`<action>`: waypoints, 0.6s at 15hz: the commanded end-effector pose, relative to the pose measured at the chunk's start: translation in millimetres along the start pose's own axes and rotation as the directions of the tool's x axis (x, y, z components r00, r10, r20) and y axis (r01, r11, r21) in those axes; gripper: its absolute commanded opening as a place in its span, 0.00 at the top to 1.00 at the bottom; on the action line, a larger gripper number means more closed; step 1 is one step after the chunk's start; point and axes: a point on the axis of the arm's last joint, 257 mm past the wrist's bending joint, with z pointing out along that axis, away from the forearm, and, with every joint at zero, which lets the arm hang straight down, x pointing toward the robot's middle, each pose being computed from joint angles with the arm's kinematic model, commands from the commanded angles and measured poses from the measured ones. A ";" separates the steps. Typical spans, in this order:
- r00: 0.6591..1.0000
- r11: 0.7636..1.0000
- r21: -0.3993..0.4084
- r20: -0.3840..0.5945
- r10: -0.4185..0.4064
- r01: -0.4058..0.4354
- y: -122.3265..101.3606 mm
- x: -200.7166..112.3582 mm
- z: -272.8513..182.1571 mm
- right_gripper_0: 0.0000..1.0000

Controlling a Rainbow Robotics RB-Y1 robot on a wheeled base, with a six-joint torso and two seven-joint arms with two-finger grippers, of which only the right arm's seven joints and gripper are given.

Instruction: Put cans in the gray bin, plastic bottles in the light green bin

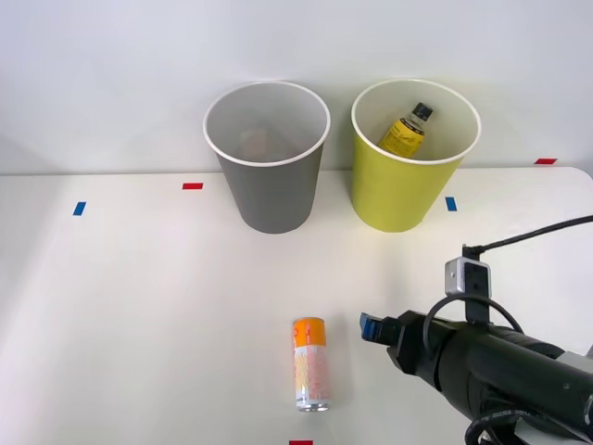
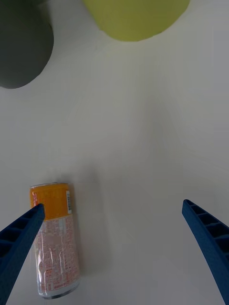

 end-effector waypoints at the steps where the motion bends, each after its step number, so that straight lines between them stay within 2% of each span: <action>1: 0.998 0.998 -0.050 -0.046 0.033 -0.035 29.2 12.0 3.2 0.00; 4: 0.986 0.988 -0.071 -0.104 0.128 -0.136 51.4 8.1 13.9 0.00; 6: 0.971 0.977 -0.055 -0.139 0.195 -0.204 58.1 4.1 23.5 0.00; 9: 0.929 0.944 -0.017 -0.189 0.319 -0.328 65.7 4.5 34.9 0.00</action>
